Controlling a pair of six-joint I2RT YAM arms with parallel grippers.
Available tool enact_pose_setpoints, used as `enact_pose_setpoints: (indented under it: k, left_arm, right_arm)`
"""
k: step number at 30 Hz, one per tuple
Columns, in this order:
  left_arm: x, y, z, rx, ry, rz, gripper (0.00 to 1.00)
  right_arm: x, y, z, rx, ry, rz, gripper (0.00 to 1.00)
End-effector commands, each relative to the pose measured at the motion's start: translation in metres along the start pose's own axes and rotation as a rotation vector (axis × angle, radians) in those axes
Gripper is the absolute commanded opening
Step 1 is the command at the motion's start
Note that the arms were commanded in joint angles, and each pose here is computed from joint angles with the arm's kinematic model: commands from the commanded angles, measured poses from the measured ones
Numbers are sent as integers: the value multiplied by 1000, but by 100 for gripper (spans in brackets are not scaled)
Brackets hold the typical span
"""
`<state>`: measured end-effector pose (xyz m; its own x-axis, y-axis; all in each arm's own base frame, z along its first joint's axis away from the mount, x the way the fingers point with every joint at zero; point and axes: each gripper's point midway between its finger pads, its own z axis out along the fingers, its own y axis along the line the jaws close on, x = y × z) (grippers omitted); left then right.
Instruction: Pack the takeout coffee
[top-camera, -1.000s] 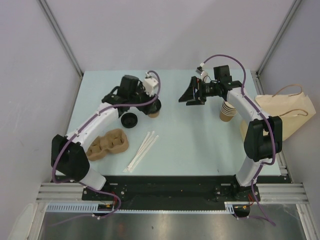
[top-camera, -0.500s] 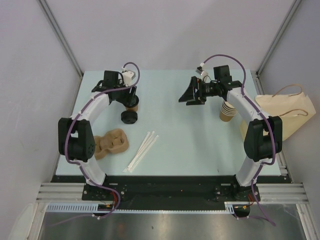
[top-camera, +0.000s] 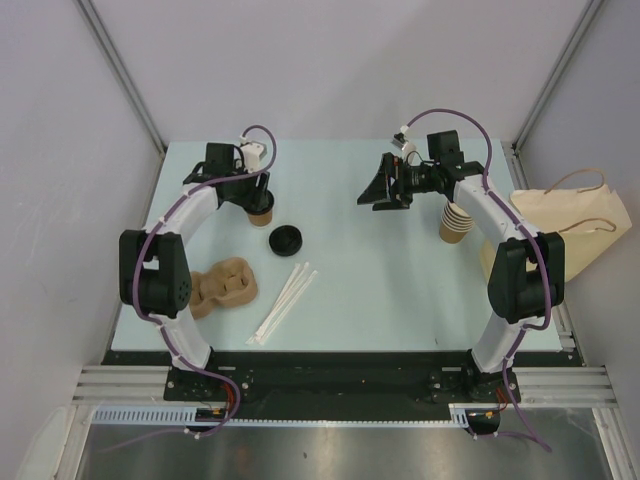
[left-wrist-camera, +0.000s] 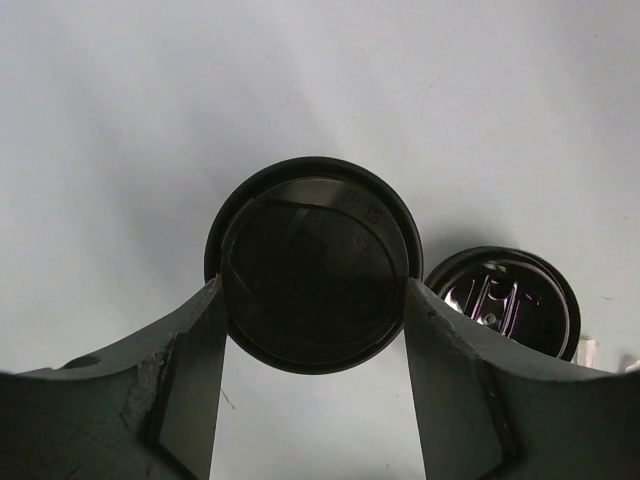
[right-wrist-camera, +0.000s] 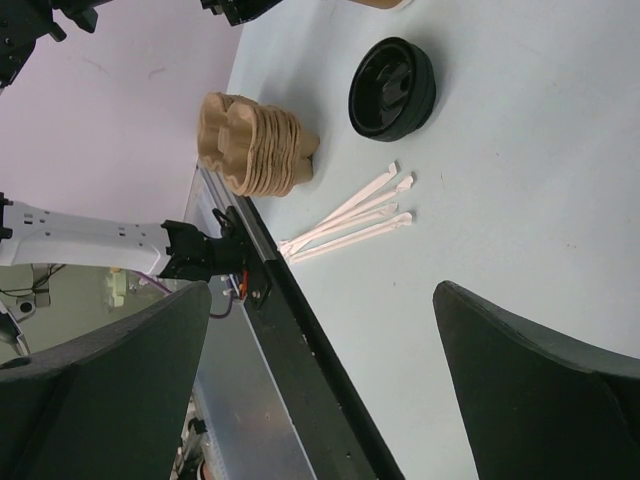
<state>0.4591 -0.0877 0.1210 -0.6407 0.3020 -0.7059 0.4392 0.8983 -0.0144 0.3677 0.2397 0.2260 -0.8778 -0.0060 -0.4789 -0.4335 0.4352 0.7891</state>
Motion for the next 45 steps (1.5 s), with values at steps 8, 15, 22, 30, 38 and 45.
enact_pose_setpoints:
  k: [8,15,22,30,38,45]
  left_arm:
    - [-20,12,-8,-61,-61,4,57]
    - [-11,14,-2,-60,-27,-11,75]
    - [-34,9,-26,-41,-78,-26,94]
    - [-51,-5,-93,-35,-207,-79,98]
    - [34,-63,-81,174,-22,-231,78]
    - [73,-82,-48,147,48,-236,67]
  right_arm:
    - [-1,3,0,-2,-5,-28,100]
    - [0,3,0,-3,0,-29,100]
    - [1,5,1,-6,2,-30,100]
    - [1,9,0,-9,0,-38,100]
    - [1,10,1,-12,1,-38,100]
    - [3,10,2,-9,7,-43,100]
